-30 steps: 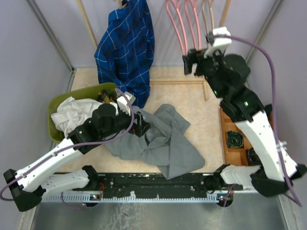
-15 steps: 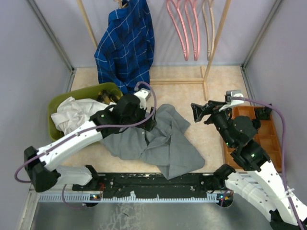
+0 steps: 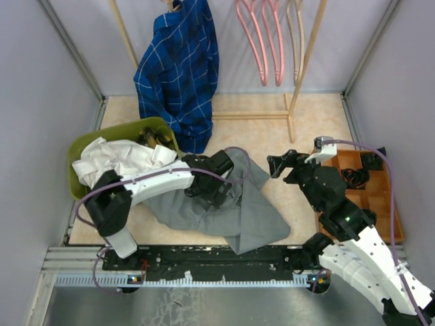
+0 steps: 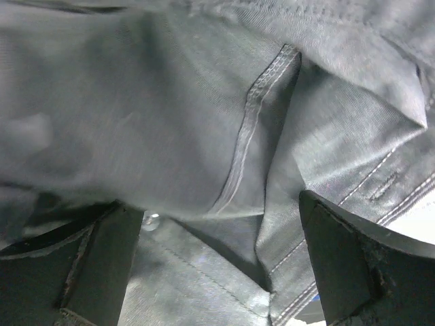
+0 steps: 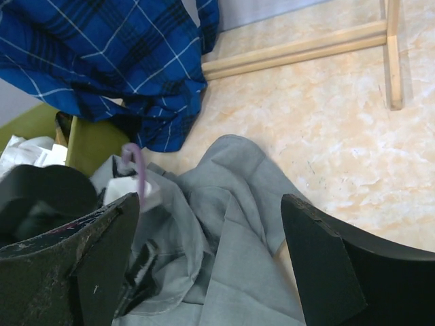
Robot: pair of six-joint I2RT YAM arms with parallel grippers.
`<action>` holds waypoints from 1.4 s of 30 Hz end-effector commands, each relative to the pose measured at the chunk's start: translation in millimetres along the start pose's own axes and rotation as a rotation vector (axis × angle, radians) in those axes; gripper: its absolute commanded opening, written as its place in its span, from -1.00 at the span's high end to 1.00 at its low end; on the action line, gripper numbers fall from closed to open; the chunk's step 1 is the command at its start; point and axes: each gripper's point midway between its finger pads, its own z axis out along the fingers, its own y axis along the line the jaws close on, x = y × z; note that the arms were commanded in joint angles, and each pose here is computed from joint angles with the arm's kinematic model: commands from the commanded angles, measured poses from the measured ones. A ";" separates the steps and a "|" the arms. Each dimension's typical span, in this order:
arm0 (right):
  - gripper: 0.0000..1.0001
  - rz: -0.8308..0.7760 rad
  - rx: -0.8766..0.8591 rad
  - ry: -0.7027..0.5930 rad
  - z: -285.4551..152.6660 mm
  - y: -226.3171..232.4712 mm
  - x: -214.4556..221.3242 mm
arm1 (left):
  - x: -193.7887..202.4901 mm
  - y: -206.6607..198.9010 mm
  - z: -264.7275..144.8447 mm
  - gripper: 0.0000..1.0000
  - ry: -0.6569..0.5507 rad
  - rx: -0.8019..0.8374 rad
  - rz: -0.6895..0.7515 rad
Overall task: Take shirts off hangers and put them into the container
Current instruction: Pick up the shirt from the center of the board.
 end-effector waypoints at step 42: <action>-0.77 0.042 0.080 -0.049 -6.8 -14.5 -9.8 | -94.5 -49.9 -16.5 -0.07 -0.463 0.156 -0.034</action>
